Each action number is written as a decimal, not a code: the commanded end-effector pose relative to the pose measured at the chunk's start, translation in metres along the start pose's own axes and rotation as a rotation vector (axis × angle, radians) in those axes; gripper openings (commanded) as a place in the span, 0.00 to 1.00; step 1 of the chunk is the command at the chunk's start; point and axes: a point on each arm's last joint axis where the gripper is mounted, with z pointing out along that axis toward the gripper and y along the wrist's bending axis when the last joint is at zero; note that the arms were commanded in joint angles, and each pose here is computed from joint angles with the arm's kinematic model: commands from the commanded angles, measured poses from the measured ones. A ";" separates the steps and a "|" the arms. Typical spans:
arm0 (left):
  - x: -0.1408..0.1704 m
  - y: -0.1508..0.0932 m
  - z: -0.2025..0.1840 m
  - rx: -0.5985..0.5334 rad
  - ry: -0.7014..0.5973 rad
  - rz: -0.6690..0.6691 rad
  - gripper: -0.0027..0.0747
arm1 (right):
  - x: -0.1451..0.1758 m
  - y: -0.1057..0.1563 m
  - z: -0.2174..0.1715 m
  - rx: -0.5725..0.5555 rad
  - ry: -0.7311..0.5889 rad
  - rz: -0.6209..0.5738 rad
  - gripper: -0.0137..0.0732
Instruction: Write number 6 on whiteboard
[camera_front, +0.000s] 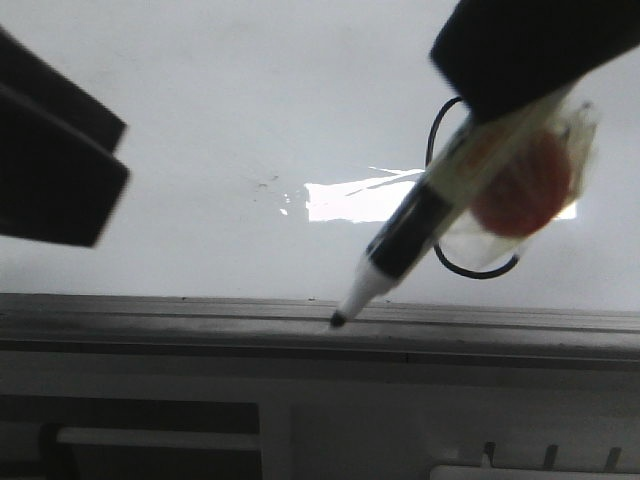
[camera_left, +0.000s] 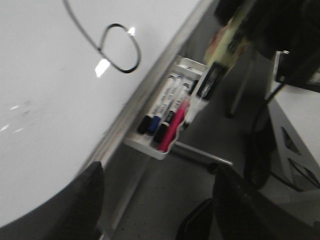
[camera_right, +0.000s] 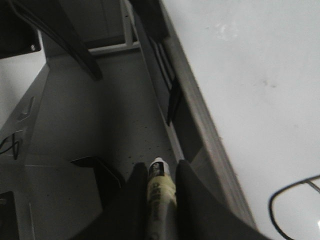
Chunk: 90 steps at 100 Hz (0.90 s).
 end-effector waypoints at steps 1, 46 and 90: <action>-0.022 0.000 0.011 0.074 -0.065 0.033 0.60 | -0.014 0.004 0.003 -0.015 -0.066 -0.006 0.08; -0.030 -0.015 0.048 0.221 -0.002 0.163 0.60 | -0.024 0.015 0.011 -0.037 -0.131 -0.040 0.08; -0.030 -0.017 0.049 0.240 0.003 0.165 0.22 | -0.024 0.016 0.011 -0.044 -0.135 -0.031 0.08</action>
